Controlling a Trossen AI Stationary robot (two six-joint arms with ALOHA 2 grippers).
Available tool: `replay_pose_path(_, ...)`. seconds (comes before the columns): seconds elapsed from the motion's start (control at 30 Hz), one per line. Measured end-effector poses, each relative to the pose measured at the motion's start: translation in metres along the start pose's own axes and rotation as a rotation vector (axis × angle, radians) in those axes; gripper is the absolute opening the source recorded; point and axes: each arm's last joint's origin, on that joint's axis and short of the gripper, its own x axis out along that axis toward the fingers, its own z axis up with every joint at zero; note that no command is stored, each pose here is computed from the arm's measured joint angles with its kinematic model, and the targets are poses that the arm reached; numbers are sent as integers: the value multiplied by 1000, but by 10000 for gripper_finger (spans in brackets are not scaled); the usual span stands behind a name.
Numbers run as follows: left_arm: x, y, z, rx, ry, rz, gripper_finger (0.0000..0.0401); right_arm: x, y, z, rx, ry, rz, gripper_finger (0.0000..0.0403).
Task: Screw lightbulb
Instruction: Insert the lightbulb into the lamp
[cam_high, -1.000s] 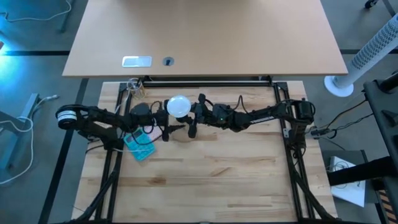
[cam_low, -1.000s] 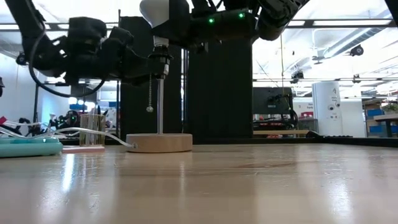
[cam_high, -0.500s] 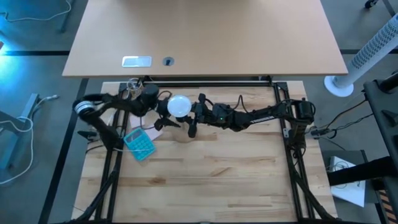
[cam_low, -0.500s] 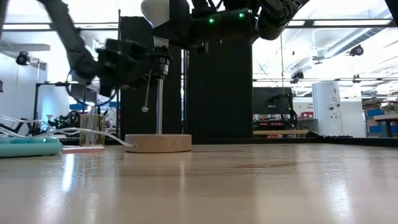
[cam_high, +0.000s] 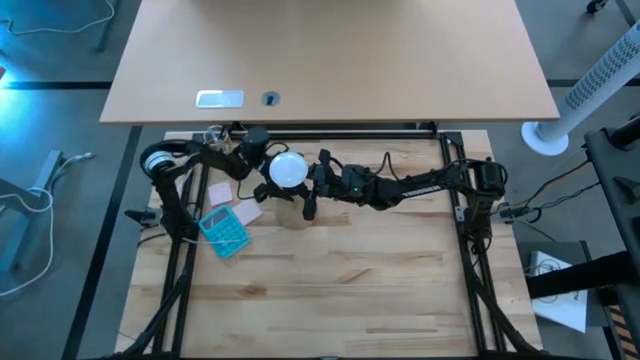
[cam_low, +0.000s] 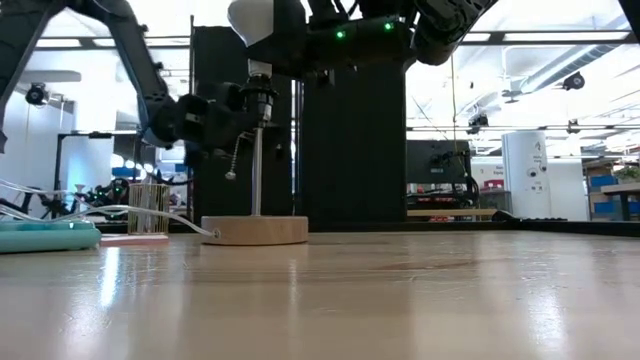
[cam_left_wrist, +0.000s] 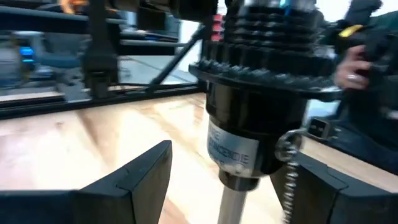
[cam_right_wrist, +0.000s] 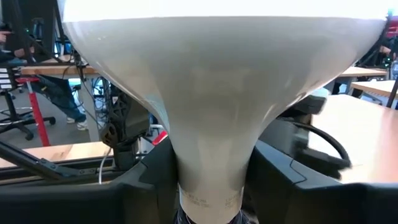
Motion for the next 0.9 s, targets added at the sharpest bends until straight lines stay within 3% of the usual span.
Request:
replay_pose_path(0.1,-5,-17,1,11,13,123,247,0,0,0,0,0,2,144)
replay_pose_path(0.23,-7,-47,-1,38,50,365,247,0,0,0,-2,0,4,140)
replay_pose_path(0.6,30,-132,0,108,15,943,247,0,-1,0,-19,2,3,140)
replay_pose_path(0.77,52,-161,2,105,-23,1097,247,0,-1,0,-23,3,2,148)
replay_pose_path(0.9,67,-169,0,120,5,1201,247,0,-1,0,-23,3,2,145)
